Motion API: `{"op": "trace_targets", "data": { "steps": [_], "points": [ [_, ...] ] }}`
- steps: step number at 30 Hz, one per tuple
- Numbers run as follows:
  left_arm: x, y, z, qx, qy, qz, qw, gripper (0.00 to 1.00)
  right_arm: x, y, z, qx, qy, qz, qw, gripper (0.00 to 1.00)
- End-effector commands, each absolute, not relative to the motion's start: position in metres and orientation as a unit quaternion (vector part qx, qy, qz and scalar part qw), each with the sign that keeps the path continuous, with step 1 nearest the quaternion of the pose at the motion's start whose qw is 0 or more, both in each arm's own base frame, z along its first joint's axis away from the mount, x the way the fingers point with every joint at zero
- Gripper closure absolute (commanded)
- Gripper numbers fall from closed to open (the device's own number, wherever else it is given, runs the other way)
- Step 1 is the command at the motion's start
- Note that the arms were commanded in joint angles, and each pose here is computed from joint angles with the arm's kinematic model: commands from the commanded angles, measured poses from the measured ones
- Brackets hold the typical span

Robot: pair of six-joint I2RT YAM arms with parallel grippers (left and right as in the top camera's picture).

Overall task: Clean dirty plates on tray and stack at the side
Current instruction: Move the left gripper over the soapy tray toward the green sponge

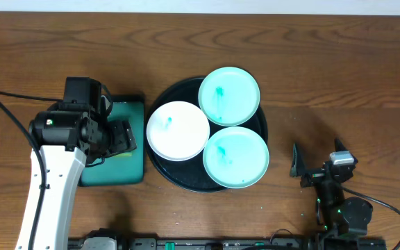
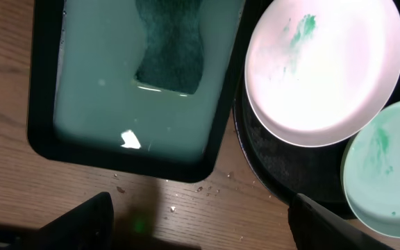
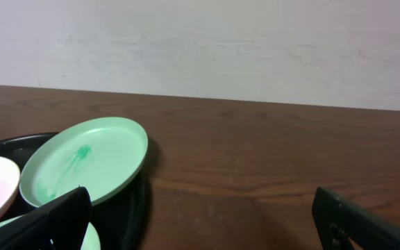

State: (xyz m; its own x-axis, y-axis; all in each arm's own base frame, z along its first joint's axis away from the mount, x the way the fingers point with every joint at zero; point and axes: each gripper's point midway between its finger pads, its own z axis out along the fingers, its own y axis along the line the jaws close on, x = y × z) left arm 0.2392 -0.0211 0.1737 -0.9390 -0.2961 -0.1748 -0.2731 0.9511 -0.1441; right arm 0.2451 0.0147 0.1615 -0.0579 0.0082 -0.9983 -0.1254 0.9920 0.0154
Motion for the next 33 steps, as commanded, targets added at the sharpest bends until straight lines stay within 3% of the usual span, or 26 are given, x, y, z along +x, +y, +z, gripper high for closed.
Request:
{"op": "trace_targets", "data": {
  "steps": [1, 14, 23, 33],
  "points": [
    [0.242, -0.023, 0.179, -0.140, 0.983, -0.064, 0.103, 0.19, 0.245, 0.013, 0.160, -0.042, 0.726, 0.042, 0.685, 0.01],
    [0.245, -0.023, 0.179, -0.139, 0.982, -0.065, 0.108, 0.19, 0.246, 0.004, 0.164, -0.034, 0.722, 0.012, 0.691, 0.01],
    [0.248, -0.023, 0.180, -0.189, 0.973, -0.072, 0.110, 0.19, 0.238, 0.013, 0.181, 0.019, 0.744, 0.095, 0.661, 0.01],
    [0.249, -0.023, 0.181, -0.190, 0.972, -0.073, 0.114, 0.19, 0.254, 0.012, 0.267, 0.003, 0.834, 0.077, 0.546, 0.01]
  ]
}}
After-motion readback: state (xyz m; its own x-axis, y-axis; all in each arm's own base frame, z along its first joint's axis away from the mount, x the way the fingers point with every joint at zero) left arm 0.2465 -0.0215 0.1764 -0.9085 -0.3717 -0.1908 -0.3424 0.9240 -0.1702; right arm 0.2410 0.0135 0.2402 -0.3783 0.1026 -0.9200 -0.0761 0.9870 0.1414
